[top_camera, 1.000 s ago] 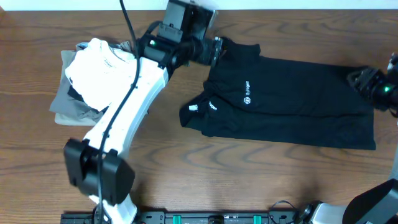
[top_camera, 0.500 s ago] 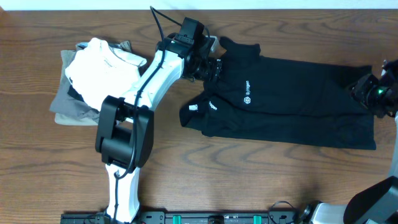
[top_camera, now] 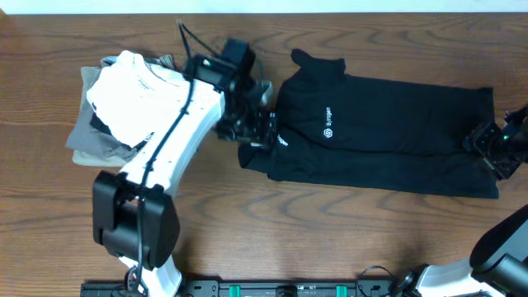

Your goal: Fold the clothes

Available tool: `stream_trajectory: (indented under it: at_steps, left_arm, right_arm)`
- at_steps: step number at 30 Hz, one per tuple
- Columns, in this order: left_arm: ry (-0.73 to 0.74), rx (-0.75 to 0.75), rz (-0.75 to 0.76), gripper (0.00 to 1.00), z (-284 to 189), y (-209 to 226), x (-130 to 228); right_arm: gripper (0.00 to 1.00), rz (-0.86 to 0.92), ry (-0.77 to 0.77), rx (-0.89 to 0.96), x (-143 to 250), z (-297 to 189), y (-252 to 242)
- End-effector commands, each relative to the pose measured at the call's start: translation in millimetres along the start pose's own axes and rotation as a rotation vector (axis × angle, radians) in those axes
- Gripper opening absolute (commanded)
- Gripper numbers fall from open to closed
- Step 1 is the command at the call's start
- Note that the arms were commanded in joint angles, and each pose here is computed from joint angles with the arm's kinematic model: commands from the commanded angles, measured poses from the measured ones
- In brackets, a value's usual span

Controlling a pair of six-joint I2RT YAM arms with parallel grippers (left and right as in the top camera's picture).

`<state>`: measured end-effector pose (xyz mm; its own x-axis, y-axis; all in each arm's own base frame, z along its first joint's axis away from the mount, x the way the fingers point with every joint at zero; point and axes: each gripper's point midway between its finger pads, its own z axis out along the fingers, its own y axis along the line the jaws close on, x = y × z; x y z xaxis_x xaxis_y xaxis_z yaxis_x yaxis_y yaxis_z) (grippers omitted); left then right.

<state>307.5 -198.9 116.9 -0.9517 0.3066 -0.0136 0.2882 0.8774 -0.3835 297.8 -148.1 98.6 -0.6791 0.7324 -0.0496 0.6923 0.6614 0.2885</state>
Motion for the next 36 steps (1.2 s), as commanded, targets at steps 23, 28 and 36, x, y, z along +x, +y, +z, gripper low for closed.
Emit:
stream_trajectory:
  at_steps: [23, 28, 36]
  left_arm:
    - [0.071, 0.059, -0.138, 0.06, 98, 8, 21]
    - [0.107, 0.005, -0.224, 0.06, 85, 34, 33]
    - [0.12, 0.001, -0.256, 0.06, 77, 48, 38]
  right_arm:
    - [0.65, 0.016, 0.023, 0.052, 6, 3, -13]
    - [0.65, 0.043, 0.017, 0.09, 8, 17, -32]
    - [0.7, 0.24, 0.041, 0.166, 34, 48, -87]
